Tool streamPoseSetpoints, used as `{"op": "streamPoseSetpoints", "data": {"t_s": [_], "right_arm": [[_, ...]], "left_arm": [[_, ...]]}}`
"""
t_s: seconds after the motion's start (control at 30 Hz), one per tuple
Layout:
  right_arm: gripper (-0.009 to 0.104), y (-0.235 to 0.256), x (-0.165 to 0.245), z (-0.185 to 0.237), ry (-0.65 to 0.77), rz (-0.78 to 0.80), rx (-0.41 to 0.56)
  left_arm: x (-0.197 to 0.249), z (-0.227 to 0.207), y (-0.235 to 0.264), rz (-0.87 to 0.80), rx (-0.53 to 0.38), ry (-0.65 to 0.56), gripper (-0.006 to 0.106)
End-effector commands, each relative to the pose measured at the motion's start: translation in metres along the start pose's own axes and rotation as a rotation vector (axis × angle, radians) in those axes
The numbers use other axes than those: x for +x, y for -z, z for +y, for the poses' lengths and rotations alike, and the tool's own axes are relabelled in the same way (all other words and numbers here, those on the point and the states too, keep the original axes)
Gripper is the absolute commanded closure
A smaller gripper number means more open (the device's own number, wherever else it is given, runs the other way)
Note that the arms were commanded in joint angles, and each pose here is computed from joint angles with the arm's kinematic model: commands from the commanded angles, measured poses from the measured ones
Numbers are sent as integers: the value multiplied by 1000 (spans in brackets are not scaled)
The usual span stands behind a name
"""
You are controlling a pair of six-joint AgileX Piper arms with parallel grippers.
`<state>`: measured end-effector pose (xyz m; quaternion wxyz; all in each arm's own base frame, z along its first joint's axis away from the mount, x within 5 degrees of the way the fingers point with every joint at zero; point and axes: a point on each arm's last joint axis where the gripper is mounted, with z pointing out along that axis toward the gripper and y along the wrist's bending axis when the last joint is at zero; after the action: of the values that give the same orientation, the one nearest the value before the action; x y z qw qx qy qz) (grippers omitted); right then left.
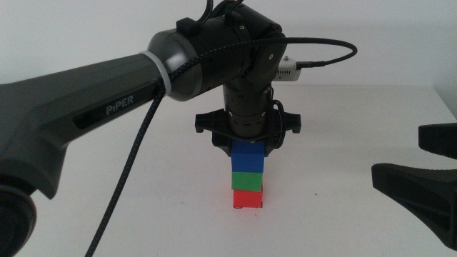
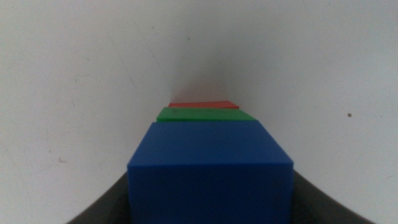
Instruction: Stack red cubes first, then green, then blue cubes in a specific spot.
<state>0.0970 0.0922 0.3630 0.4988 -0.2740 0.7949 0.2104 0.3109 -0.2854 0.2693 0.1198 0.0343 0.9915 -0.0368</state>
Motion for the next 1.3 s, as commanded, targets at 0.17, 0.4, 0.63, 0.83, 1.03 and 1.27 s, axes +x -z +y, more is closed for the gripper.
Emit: {"op": "streamPoseSetpoints", "data": {"t_s": [0.17,0.4,0.63,0.83,1.03,1.27], "right_arm": [[3,0,1,0,16,-5,1],[3,0,1,0,16,-5,1],[3,0,1,0,16,-5,1],[3,0,1,0,16,-5,1],[3,0,1,0,16,-5,1],[3,0,1,0,16,-5,1]], "left_arm": [[-2,0,3,-22,-5,-6,47],[-2,0,3,-24,-8,-51,27],[-3,1,4,-30,-12,-83,12],[0,15,61,-134,65,-134,11],[22,47,158,-346,157,-275,11],[62,108,227,-563,72,-429,9]]}}
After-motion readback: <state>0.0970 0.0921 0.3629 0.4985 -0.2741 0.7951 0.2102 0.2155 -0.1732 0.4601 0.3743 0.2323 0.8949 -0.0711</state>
